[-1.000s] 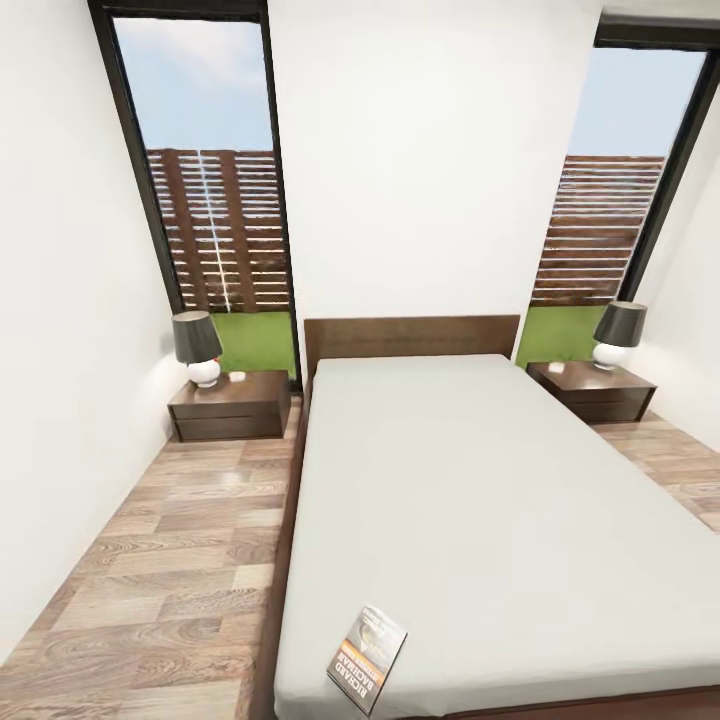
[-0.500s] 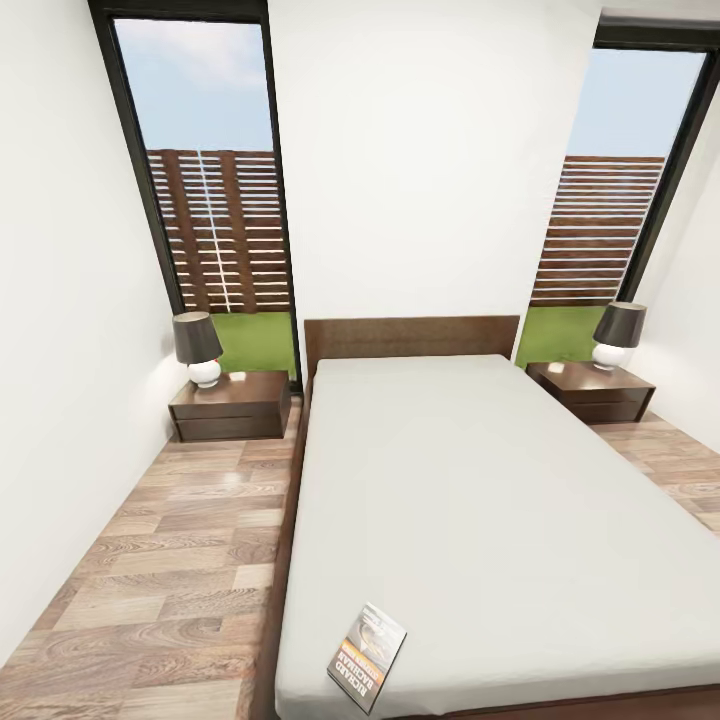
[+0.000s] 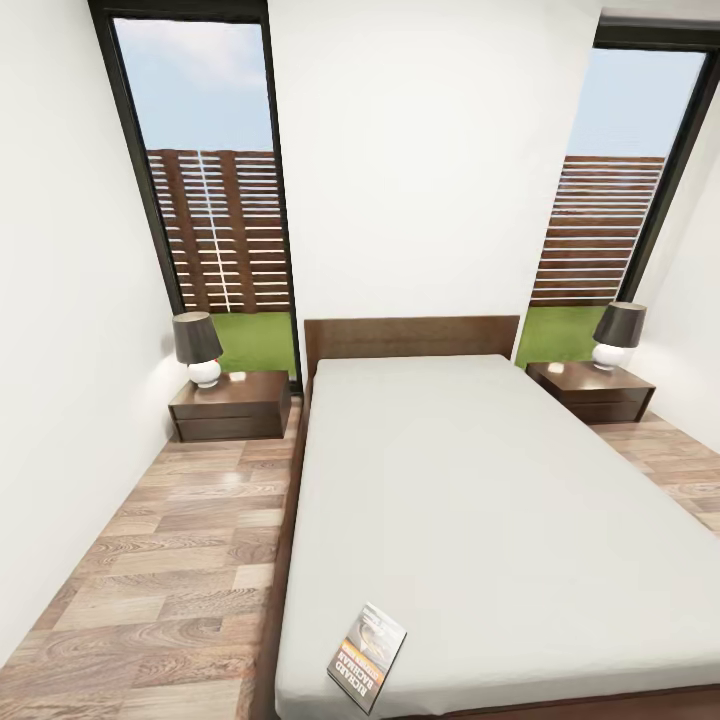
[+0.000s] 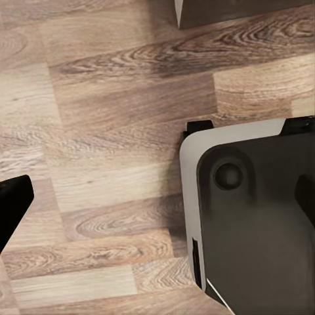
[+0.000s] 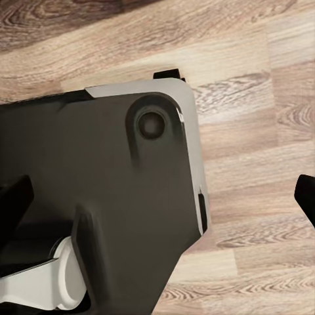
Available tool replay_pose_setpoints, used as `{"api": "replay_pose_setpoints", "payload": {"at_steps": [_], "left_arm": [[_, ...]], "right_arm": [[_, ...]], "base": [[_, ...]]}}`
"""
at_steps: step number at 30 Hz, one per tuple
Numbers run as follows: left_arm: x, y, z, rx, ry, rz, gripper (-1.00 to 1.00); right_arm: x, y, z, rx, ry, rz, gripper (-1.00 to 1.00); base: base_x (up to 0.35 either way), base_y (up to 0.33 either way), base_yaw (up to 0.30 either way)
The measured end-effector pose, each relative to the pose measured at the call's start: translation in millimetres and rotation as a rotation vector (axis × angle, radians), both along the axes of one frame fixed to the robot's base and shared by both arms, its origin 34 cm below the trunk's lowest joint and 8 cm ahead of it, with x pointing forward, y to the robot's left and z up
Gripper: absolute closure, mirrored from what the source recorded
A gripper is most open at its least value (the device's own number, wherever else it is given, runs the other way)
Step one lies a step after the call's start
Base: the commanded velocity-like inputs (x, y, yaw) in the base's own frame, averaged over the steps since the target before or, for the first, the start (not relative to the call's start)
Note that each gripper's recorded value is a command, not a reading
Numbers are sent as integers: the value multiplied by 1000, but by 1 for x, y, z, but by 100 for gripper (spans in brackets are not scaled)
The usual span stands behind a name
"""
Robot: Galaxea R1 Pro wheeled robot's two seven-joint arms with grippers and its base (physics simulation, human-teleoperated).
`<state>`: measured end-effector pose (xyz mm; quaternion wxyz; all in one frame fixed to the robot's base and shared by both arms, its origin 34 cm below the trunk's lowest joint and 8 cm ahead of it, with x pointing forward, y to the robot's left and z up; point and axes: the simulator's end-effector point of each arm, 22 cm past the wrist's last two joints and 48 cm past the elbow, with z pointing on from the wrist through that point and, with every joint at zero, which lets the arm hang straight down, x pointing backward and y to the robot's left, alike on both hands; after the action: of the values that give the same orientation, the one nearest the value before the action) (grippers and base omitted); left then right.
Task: In the bedroom, move the book from the bed onto either nightstand, and place the two sandals side by side next to the bed.
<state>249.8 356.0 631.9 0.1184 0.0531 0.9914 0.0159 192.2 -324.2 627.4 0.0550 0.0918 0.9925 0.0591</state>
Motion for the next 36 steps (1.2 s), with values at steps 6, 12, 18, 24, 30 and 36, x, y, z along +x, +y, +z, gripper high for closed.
{"api": "replay_pose_setpoints", "payload": {"at_steps": [6, 12, 18, 24, 30, 36], "left_arm": [[0, 0, 0, 0, 0, 0, -100], [0, 0, 0, 0, -1, 0, -100], [0, 0, 0, 0, -1, 0, -100], [1, -1, 0, -1, -1, 0, -100], [1, -1, 0, -2, -1, 0, -100], [1, -1, 0, -3, -2, 0, -100]], "right_arm": [[0, 0, 0, 0, 1, 0, -100], [0, 0, 0, 0, 0, 0, -100], [0, 0, 0, 0, 0, 0, -100], [0, 0, 0, 0, 0, -1, -100], [0, 0, 0, 0, 0, -3, -100], [0, -1, 0, -1, -1, -5, -100]], "base": [[0, 0, 0], [0, 0, 0], [0, 0, 0], [0, 0, 0], [0, 0, 0], [0, 20, 0]]}}
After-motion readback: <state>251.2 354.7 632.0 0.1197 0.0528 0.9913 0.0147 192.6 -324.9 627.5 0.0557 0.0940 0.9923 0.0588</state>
